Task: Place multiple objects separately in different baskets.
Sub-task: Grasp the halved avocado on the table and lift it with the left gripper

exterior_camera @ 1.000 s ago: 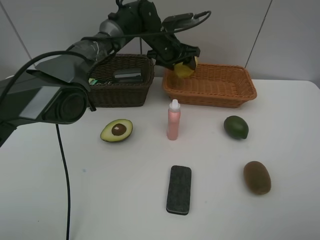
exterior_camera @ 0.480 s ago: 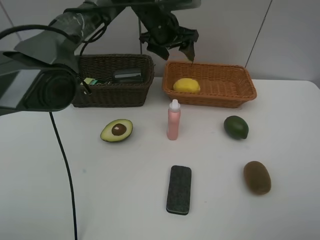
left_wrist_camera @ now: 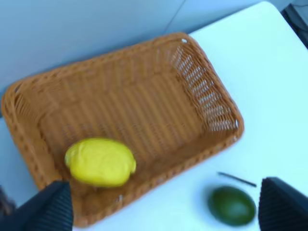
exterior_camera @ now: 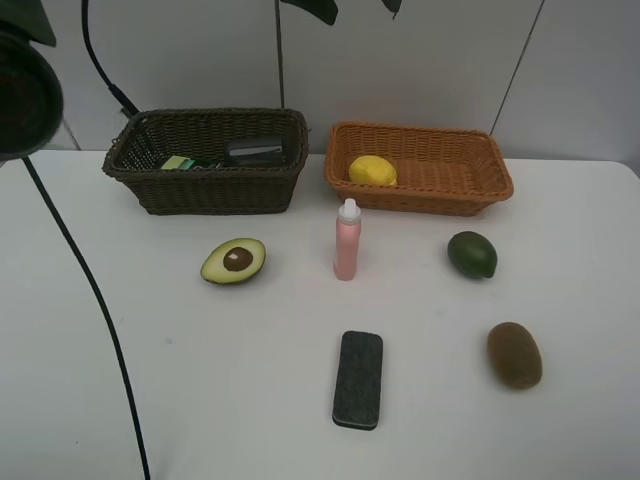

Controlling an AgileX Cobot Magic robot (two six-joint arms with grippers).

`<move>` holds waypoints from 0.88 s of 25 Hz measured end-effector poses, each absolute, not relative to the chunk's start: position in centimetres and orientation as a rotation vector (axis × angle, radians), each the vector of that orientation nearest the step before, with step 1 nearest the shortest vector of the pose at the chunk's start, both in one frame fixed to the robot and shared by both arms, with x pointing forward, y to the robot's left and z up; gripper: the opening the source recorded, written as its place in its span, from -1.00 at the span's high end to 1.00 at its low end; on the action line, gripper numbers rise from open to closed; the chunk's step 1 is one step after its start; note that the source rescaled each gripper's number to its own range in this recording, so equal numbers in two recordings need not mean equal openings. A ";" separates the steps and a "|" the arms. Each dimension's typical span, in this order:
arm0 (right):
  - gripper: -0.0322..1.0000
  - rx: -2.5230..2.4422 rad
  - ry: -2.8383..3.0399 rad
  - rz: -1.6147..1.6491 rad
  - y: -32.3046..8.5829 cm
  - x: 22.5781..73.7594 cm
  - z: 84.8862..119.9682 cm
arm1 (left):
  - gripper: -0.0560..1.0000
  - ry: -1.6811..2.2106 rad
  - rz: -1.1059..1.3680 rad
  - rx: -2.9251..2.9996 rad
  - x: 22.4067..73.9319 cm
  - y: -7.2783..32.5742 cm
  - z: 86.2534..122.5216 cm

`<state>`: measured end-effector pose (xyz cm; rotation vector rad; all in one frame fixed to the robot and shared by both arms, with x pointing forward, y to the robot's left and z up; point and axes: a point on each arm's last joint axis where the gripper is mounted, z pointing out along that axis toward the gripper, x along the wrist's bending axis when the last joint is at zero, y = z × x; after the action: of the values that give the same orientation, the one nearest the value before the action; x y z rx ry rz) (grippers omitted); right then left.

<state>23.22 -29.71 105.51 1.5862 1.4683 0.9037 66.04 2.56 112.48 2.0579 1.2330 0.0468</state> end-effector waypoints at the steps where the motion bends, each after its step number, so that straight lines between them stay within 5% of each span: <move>1: -1.00 1.586 1.468 0.904 -29.7 23.2 105.5 | -0.98 1.237 0.042 2.066 65.3 3.0 113.4; 8: -1.00 1.586 1.468 0.904 -29.7 23.2 105.5 | -0.98 1.265 -0.042 2.293 58.3 7.2 113.5; 15: -1.00 1.586 1.468 0.904 -29.7 23.2 105.5 | -0.98 1.327 -0.135 2.621 52.8 11.4 106.5; 22: -1.00 1.586 1.468 0.904 -29.7 23.2 105.5 | -0.98 1.202 0.047 2.804 52.7 13.1 99.1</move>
<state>23.22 -29.71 105.51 1.5862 1.4683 0.9037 52.71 13.12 99.14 2.8045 1.2015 0.0474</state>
